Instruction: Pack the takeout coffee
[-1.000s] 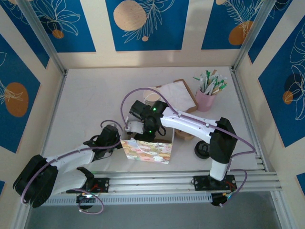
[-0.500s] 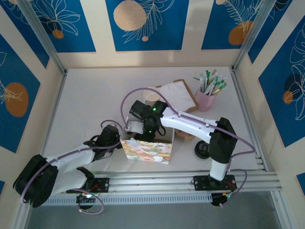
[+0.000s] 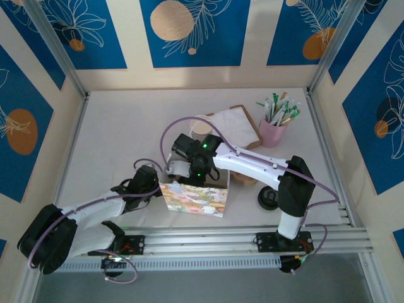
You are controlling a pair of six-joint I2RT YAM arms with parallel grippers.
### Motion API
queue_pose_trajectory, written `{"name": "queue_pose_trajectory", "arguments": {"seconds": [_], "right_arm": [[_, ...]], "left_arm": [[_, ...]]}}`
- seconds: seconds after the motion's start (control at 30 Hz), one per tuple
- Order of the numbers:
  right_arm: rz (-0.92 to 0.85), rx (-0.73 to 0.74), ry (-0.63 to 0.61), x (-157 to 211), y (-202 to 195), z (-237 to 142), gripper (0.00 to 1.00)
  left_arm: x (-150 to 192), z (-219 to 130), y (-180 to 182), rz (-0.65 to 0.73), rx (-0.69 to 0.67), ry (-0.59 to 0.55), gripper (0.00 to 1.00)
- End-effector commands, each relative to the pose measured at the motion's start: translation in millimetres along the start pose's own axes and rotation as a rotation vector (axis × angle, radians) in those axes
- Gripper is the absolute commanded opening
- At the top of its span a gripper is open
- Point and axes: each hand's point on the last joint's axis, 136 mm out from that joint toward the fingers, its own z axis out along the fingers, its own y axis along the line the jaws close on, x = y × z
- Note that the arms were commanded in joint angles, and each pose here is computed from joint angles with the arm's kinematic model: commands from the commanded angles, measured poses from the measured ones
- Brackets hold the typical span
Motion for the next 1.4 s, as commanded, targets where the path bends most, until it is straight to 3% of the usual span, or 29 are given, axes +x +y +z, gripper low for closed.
{"name": "queue_pose_trajectory", "arguments": {"seconds": [0.0, 0.1, 1.03, 1.37], "right_arm": [[0.002, 0.017, 0.054, 10.7, -0.5, 8.8, 0.91], [-0.002, 0.035, 0.045, 8.3, -0.9, 3.2, 1.0], [-0.024, 0.214, -0.068, -15.6, -5.8, -55.8, 0.99], [-0.036, 0.216, -0.129, -23.4, 1.6, -79.2, 0.99]], "left_arm": [[21.1, 3.6, -12.7, 0.029, 0.057, 0.092, 0.63], [20.9, 3.7, -13.3, 0.029, 0.058, 0.094, 0.63], [24.3, 5.8, -11.8, 0.03, 0.048, 0.106, 0.63], [24.5, 6.2, -12.5, 0.029, 0.048, 0.106, 0.63]]}}
